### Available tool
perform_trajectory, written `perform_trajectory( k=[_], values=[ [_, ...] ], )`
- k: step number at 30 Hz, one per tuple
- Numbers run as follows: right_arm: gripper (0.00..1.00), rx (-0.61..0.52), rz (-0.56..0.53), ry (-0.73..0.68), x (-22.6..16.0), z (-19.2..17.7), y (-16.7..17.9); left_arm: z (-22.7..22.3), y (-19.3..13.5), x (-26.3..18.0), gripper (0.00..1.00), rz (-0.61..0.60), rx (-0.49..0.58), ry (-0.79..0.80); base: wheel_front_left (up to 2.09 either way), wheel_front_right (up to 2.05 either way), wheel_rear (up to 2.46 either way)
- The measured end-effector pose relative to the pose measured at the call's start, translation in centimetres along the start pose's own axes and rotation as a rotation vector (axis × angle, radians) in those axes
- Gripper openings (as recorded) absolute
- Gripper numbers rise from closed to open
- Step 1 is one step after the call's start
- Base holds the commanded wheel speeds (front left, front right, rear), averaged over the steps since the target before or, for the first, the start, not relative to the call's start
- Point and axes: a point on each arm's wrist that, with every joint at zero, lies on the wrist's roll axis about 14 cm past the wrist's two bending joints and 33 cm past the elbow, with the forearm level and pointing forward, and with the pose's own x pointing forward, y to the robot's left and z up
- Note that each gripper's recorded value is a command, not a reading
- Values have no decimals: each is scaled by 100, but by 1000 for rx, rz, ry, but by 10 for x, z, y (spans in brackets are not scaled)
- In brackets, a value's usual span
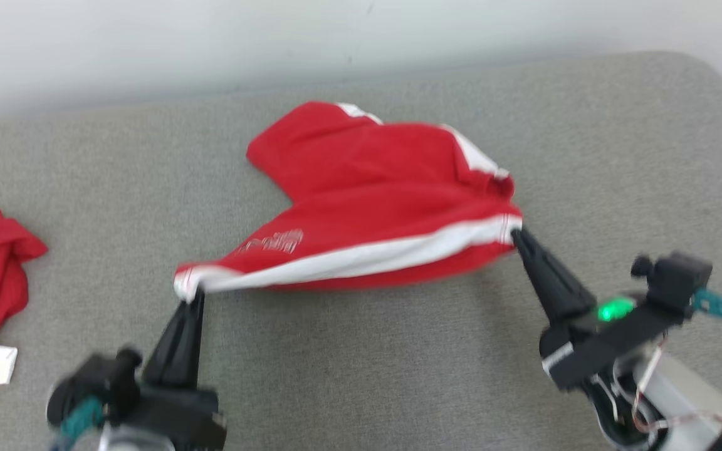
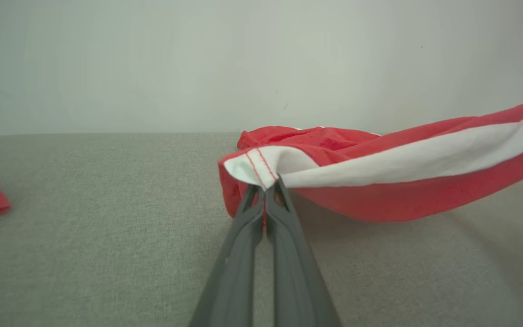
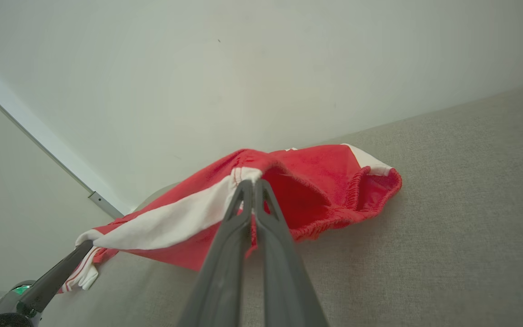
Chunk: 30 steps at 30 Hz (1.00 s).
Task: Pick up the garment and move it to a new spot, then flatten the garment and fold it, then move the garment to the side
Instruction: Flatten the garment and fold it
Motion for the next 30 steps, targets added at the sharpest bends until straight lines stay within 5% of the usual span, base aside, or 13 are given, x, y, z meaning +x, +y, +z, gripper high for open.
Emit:
perform_trajectory(
  k=[19,30],
  values=[
    [0,175,-89,215,-100,-75,22,-40,1,-89,0,150,-84,143,0,0,0],
    [0,250,-106,275,-118,-91,31,-47,2,-103,0,159,-73,163,0,0,0]
  ],
)
